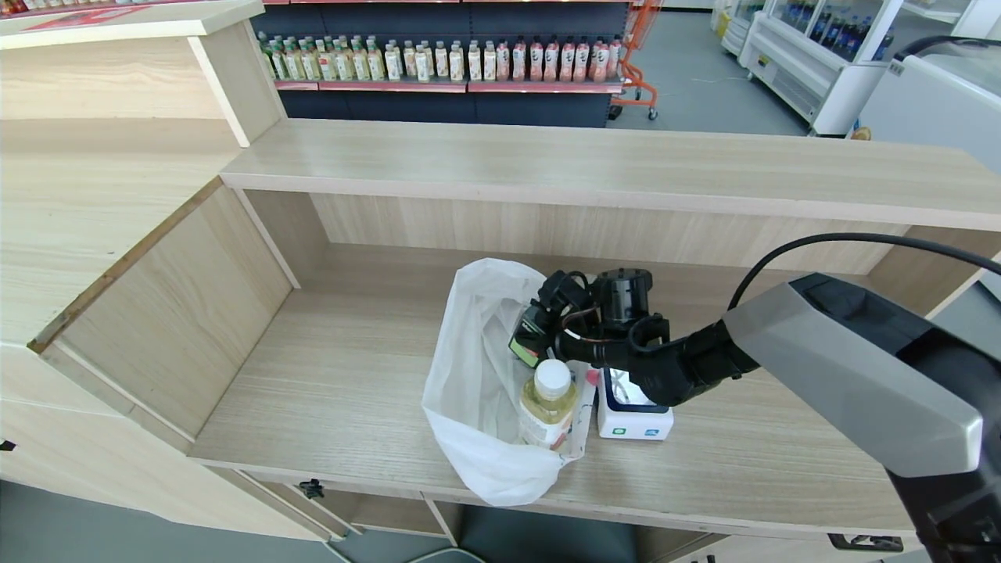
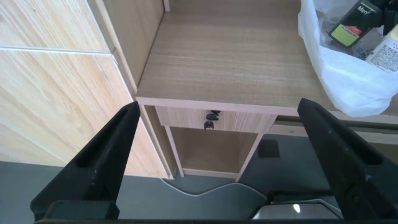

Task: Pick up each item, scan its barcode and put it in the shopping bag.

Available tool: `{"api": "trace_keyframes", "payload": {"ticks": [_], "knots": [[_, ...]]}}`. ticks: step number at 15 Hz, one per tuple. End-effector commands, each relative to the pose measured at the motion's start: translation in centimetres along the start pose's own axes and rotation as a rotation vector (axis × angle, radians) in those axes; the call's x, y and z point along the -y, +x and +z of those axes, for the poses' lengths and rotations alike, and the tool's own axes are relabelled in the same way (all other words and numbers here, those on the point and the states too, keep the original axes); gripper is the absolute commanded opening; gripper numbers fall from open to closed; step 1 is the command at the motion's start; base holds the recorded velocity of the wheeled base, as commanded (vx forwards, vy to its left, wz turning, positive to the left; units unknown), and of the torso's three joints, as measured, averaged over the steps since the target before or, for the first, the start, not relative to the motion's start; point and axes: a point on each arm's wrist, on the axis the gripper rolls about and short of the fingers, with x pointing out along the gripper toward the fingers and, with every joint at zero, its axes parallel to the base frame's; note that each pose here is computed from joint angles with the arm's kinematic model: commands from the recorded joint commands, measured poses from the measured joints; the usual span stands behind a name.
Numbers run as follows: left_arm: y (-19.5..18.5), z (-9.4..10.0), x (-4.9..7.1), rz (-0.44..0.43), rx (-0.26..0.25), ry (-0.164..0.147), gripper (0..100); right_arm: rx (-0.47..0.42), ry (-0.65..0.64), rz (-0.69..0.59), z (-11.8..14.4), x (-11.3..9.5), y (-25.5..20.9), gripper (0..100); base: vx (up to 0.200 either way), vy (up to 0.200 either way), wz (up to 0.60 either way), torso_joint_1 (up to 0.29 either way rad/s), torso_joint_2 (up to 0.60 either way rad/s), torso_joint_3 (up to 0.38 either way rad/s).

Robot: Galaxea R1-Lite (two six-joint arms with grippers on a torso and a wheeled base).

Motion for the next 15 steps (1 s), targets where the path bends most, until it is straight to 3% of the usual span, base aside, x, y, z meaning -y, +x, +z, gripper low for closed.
{"api": "trace_keyframes", "payload": {"ticks": [1,3,5,11,12,15], "knots": [[0.0,0.0,0.0,0.0,0.0,0.0,100,-0.003,-0.006,0.003,-0.3,-0.1,0.3,0,0.0,0.0,0.0,0.0,0.0,0.0],[0.0,0.0,0.0,0.0,0.0,-0.001,100,0.002,-0.052,0.009,-0.8,0.0,0.6,0,0.0,0.0,0.0,0.0,0.0,0.0],[0.0,0.0,0.0,0.0,0.0,-0.001,100,0.084,-0.1,0.038,-1.0,0.4,1.0,0,0.0,0.0,0.0,0.0,0.0,0.0],[0.0,0.0,0.0,0.0,0.0,-0.001,100,0.086,-0.113,0.045,-1.3,0.3,1.2,0,0.0,0.0,0.0,0.0,0.0,0.0],[0.0,0.0,0.0,0.0,0.0,-0.001,100,0.086,-0.119,0.045,-1.3,0.3,1.2,100,0.0,0.0,0.0,0.0,0.0,0.0],[0.0,0.0,0.0,0.0,0.0,-0.001,100,0.121,-0.13,0.069,-0.6,0.5,1.1,100,0.0,0.0,0.0,0.0,0.0,0.0]]}}
